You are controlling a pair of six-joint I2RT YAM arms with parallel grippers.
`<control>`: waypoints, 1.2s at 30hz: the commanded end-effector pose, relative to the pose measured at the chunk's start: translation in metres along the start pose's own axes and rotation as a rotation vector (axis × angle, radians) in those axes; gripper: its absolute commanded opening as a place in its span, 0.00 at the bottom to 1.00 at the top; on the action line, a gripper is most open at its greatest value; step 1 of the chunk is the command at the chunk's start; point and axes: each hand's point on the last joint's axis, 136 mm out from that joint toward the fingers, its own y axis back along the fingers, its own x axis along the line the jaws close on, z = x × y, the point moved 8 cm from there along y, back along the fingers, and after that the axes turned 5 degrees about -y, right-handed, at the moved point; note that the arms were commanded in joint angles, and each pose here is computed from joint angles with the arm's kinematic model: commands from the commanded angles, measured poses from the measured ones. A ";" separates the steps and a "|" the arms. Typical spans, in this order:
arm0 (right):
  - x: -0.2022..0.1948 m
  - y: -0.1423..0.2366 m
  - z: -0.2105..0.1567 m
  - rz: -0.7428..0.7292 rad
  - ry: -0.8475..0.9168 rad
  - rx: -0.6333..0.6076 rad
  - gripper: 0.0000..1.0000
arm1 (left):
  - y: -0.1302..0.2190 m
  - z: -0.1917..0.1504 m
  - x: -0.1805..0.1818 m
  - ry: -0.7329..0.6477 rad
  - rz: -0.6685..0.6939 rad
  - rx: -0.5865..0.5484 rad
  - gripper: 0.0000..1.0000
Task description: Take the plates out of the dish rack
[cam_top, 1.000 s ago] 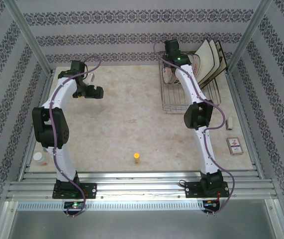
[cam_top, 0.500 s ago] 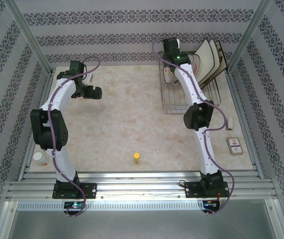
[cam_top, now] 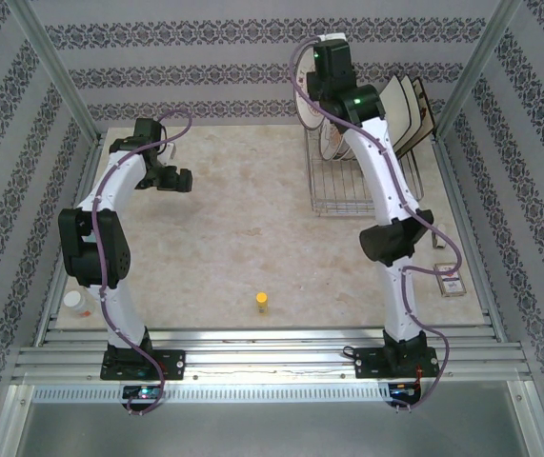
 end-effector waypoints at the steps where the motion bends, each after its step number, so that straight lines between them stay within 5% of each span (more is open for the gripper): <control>1: -0.005 0.015 0.005 0.119 -0.081 0.014 0.00 | 0.021 0.001 -0.001 -0.004 0.025 -0.030 1.00; 7: -0.010 0.007 -0.025 0.763 -0.451 0.133 0.00 | 0.021 0.003 -0.004 0.001 -0.008 -0.049 1.00; 10: -0.014 -0.008 -0.052 0.972 -0.589 0.188 0.00 | 0.022 0.003 -0.004 -0.001 -0.009 -0.055 1.00; 23: 0.007 -0.053 -0.143 1.047 -0.736 0.340 0.00 | 0.036 0.011 -0.016 0.005 -0.133 -0.147 1.00; 30: 0.026 -0.060 -0.148 1.069 -0.733 0.373 0.00 | 0.059 0.037 -0.027 0.181 -0.751 -0.473 1.00; 36: 0.048 -0.057 -0.146 1.096 -0.720 0.398 0.00 | 0.046 0.051 -0.032 0.302 -0.997 -0.583 0.94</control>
